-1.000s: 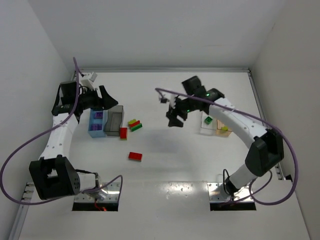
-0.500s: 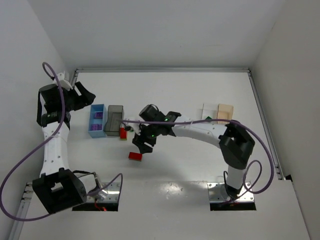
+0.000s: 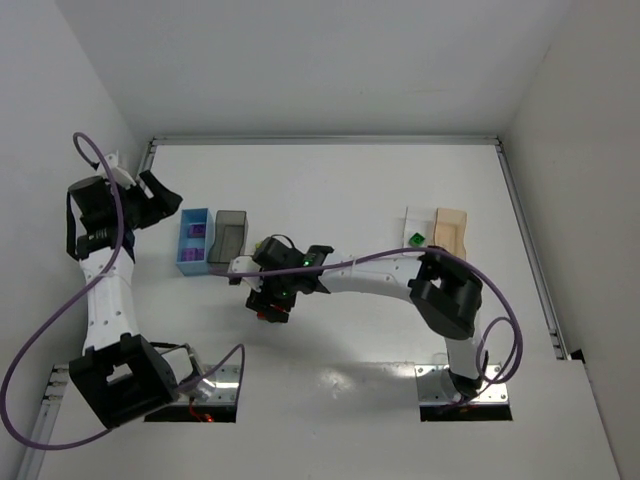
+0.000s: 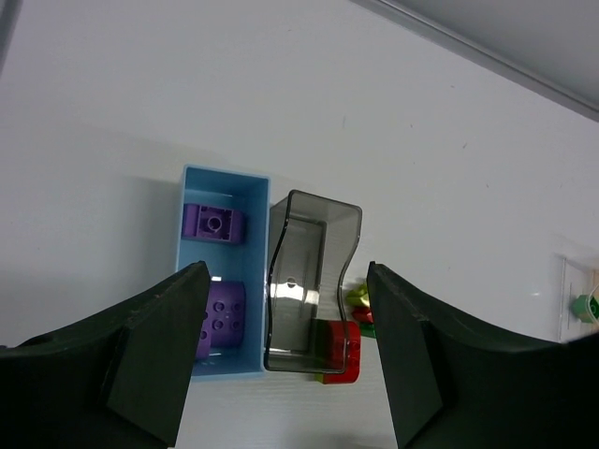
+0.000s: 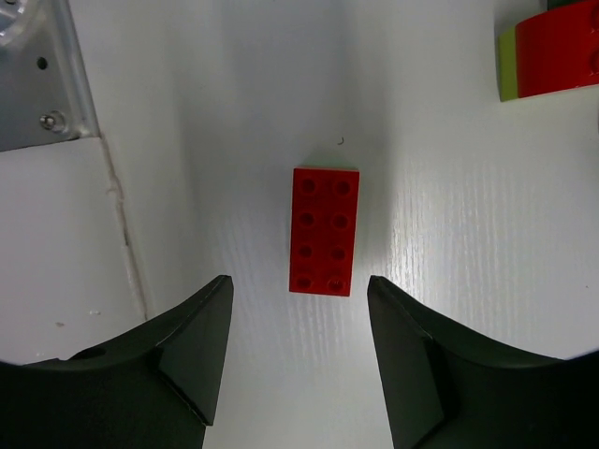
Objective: Sort the legos into containers by color
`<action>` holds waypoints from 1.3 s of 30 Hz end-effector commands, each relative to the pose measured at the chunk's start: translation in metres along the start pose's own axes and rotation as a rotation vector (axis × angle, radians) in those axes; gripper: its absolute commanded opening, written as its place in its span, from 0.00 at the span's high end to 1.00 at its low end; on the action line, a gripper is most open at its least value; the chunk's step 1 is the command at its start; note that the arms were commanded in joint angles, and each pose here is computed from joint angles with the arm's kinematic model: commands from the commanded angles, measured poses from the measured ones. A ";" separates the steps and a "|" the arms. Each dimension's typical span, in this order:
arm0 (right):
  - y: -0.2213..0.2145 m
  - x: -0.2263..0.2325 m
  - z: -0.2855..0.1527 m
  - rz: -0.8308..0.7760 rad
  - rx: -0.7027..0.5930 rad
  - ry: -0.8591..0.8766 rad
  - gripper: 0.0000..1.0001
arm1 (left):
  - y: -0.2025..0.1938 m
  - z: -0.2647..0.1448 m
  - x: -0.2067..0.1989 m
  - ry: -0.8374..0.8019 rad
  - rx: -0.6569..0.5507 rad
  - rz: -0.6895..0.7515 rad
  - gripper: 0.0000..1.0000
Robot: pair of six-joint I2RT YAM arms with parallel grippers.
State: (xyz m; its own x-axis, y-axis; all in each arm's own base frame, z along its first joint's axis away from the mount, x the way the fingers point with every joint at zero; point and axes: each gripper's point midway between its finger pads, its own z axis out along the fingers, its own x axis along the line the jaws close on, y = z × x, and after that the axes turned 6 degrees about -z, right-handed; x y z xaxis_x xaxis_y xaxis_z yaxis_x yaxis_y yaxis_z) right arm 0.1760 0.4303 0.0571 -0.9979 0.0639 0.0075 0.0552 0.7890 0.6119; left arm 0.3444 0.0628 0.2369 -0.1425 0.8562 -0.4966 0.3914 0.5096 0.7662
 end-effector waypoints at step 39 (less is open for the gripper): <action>-0.019 -0.010 0.050 -0.006 0.072 -0.030 0.58 | -0.017 0.008 0.025 -0.013 0.061 -0.043 0.26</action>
State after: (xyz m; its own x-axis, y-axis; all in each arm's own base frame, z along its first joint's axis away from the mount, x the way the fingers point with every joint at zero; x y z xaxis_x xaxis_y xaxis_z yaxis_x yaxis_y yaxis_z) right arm 0.1817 0.4363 0.0038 -0.9969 0.0768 0.0160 0.0736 0.8451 0.5295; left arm 0.3416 0.0730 0.2116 -0.1570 0.8317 -0.5325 0.4392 0.5418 0.7167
